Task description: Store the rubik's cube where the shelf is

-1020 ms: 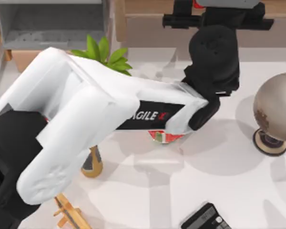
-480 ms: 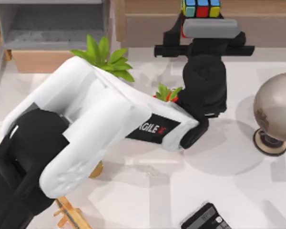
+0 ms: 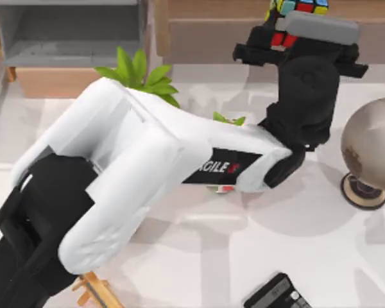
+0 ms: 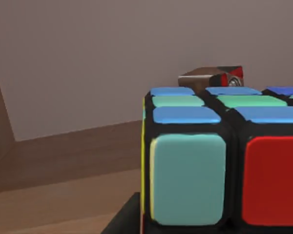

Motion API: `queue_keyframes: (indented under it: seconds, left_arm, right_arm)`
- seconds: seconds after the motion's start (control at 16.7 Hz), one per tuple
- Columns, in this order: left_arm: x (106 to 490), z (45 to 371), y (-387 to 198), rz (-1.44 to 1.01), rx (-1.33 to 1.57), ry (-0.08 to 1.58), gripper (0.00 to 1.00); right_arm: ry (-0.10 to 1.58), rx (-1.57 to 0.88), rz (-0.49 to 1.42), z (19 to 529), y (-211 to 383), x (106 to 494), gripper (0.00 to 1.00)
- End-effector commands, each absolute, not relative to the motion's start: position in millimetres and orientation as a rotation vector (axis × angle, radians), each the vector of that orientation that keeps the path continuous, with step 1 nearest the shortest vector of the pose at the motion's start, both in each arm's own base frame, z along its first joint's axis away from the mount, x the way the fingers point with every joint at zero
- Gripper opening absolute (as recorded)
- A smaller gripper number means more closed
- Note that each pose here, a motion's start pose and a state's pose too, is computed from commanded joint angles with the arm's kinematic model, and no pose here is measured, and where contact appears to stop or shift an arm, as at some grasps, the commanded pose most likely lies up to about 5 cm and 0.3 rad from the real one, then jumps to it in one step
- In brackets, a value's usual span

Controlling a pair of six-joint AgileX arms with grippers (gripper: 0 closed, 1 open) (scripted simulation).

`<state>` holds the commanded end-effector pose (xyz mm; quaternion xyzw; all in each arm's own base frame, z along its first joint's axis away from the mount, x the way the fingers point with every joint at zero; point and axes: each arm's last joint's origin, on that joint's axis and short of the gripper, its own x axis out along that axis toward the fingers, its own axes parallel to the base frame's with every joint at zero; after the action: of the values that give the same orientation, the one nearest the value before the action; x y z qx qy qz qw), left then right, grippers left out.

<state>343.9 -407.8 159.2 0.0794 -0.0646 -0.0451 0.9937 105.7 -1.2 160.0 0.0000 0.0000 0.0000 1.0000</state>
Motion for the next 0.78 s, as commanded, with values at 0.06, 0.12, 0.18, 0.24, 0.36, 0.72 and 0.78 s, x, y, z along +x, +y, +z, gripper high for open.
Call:
queue_keyframes:
  seconds: [0.06,0.12,0.18,0.24,0.36,0.72,0.78]
  left_arm:
    - [349.8,167.1,-409.5,-0.090,0.170,-0.130,0.00]
    - [358.3,172.6,-408.8,-0.083,0.178,-0.129,0.00]
    - [369.2,175.2,-406.0,-0.072,0.182,-0.127,0.00]
    - [382.2,175.3,-401.1,-0.056,0.179,-0.128,0.00]
    - [409.2,171.1,-389.3,-0.023,0.145,-0.140,0.00]
    - [444.6,156.2,-377.6,-0.021,-0.001,-0.197,0.00]
    - [444.6,156.2,-377.6,-0.021,-0.001,-0.197,0.00]
  right_arm:
    - [0.000,0.000,0.000,160.0,-1.2,105.7,1.00]
    - [0.000,0.000,0.000,160.0,-1.2,105.7,1.00]
    - [0.000,0.000,0.000,160.0,-1.2,105.7,1.00]
    - [0.000,0.000,0.000,160.0,-1.2,105.7,1.00]
    - [0.000,0.000,0.000,160.0,-1.2,105.7,1.00]
    - [0.000,0.000,0.000,160.0,-1.2,105.7,1.00]
    - [0.000,0.000,0.000,160.0,-1.2,105.7,1.00]
